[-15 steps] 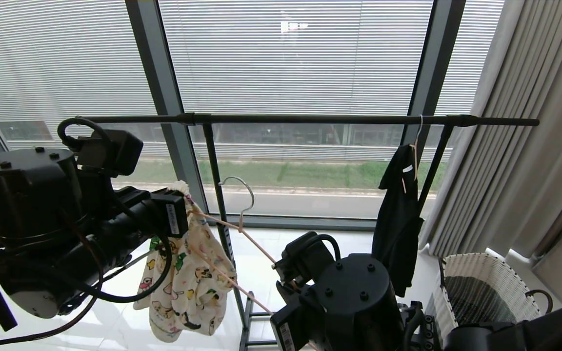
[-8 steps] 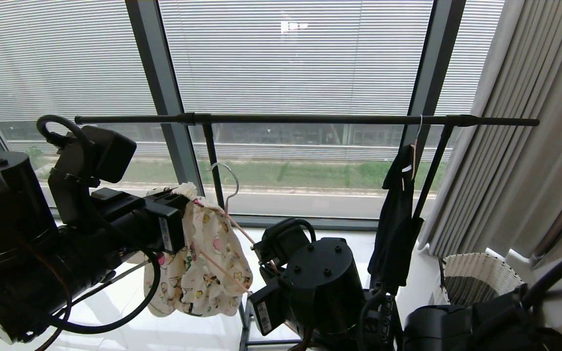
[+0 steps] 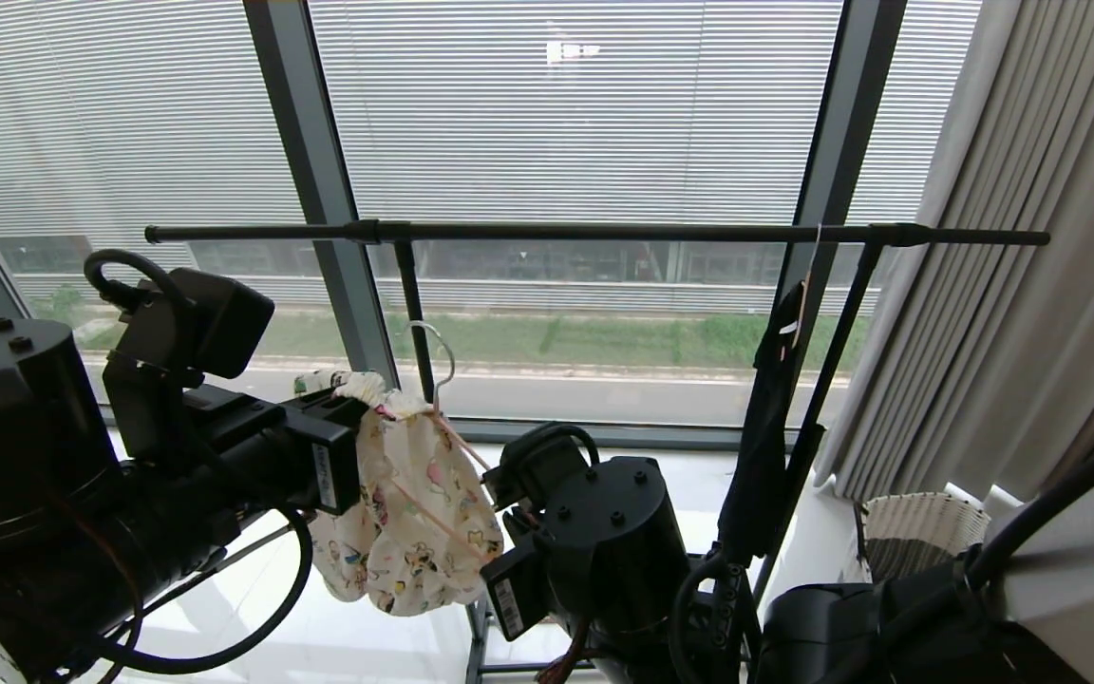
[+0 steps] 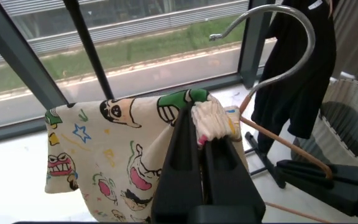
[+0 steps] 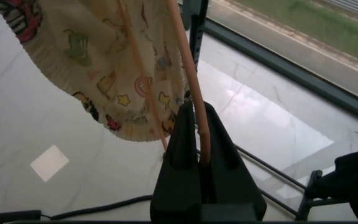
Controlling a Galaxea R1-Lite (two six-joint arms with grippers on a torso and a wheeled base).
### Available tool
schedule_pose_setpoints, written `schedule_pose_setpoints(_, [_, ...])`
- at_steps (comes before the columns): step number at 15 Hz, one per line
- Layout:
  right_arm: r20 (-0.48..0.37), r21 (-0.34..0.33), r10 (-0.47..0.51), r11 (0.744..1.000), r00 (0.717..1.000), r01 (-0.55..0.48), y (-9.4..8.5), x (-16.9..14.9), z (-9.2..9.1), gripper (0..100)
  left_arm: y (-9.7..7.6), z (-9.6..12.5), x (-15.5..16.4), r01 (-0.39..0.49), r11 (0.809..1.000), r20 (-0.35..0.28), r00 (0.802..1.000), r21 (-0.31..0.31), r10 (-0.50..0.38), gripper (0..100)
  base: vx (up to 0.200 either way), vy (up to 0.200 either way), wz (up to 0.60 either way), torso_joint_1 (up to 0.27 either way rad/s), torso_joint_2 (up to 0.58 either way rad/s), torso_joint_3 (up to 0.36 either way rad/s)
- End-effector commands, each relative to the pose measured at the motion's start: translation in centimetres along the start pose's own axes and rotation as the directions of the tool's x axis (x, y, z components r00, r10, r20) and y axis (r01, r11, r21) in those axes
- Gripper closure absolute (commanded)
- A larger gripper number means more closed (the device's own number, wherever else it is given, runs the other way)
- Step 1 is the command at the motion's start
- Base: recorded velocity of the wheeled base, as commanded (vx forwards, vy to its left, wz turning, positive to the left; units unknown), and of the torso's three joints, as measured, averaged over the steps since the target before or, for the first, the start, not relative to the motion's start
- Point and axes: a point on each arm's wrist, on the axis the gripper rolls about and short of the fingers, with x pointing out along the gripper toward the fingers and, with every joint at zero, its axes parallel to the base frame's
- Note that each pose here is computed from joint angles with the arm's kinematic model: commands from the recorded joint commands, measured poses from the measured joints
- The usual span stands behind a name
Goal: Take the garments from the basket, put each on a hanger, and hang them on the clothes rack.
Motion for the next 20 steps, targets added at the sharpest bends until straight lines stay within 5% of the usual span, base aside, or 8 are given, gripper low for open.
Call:
schedule_pose_setpoints(1, [0.008, -0.01, 0.018, 1.0, 1.0, -0.018, 0.7, -0.3, 0.1, 100, -0.1, -0.2, 0.9, -0.018, 1.0, -0.022, 1.0, 0.003, 0.018, 100, 0.0, 0.0, 0.0, 0.0, 0.0, 0.0])
schedule_pose_setpoints(12, [0.062, 0.019, -0.059, 0.998, 0.996, 0.058, -0.8, 0.4, 1.9, 100, 0.1, -0.6, -0.3, -0.016, 0.999, -0.014, 1.0, 0.047, 0.017, 100, 0.0, 0.0, 0.0, 0.0, 0.0, 0.0])
schedule_pose_setpoints(13, [0.063, 0.019, -0.056, 0.998, 0.996, 0.055, -0.7, 0.3, 1.9, 100, 0.1, -0.4, -0.2, -0.017, 0.998, -0.013, 1.0, 0.052, 0.017, 0, 0.0, 0.0, 0.0, 0.0, 0.0, 0.0])
schedule_pose_setpoints(20, [0.071, 0.019, -0.048, 0.999, 0.996, 0.047, -0.3, -0.1, 2.1, 100, 1.0, 1.4, 1.3, -0.071, 0.997, 0.031, 0.997, 0.036, 0.07, 0, 0.0, 0.0, 0.0, 0.0, 0.0, 0.0])
